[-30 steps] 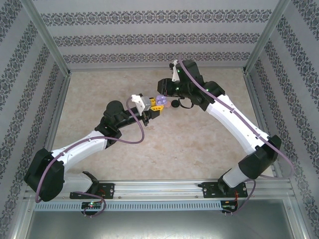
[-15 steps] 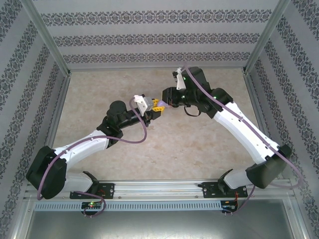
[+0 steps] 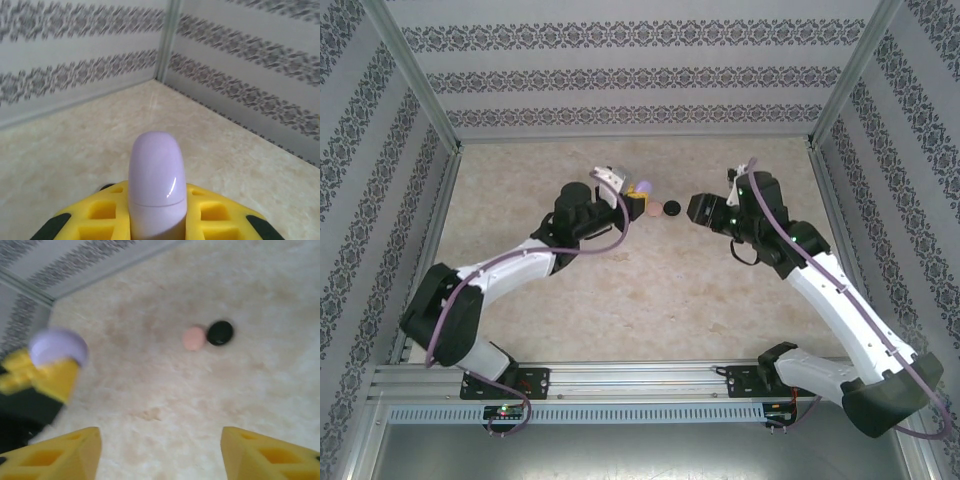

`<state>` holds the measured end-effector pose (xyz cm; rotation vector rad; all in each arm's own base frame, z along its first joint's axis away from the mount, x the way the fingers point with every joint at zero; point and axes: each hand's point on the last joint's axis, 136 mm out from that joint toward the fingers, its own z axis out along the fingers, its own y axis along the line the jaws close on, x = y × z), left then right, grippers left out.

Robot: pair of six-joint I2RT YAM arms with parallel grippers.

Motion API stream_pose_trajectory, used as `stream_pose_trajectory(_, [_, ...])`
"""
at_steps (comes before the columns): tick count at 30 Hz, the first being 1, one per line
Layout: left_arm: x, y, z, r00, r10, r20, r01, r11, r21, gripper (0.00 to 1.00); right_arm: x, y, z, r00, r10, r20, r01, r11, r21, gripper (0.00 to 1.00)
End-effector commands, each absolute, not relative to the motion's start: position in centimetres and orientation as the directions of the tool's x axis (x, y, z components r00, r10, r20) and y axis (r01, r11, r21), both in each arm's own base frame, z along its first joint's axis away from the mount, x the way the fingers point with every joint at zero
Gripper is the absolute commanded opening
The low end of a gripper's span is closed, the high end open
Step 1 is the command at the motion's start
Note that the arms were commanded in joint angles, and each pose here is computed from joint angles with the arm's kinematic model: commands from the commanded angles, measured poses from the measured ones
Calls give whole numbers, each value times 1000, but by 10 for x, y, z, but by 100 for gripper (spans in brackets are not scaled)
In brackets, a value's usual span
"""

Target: Insert wireless bluetooth earbuds into charging case

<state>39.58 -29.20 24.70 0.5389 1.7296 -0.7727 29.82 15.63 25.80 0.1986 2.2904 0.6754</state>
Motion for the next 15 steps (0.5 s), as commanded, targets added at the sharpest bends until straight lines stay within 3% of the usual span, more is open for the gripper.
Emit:
stream_pose_trajectory(1, [422, -283, 205, -543, -81, -835, 536, 732, -420, 0, 296, 139, 228, -705, 345, -619, 10, 879, 477, 73])
stream_pose_trajectory(7, [464, -278, 140, -775, -170, -608, 310, 736, -601, 0, 282, 122, 195, -723, 336, -604, 58, 900, 431, 79])
stream_pose_trajectory(15, [483, -283, 88, -890, -195, -413, 153, 724, -673, 3, 279, 105, 192, -710, 342, -616, 82, 909, 409, 80])
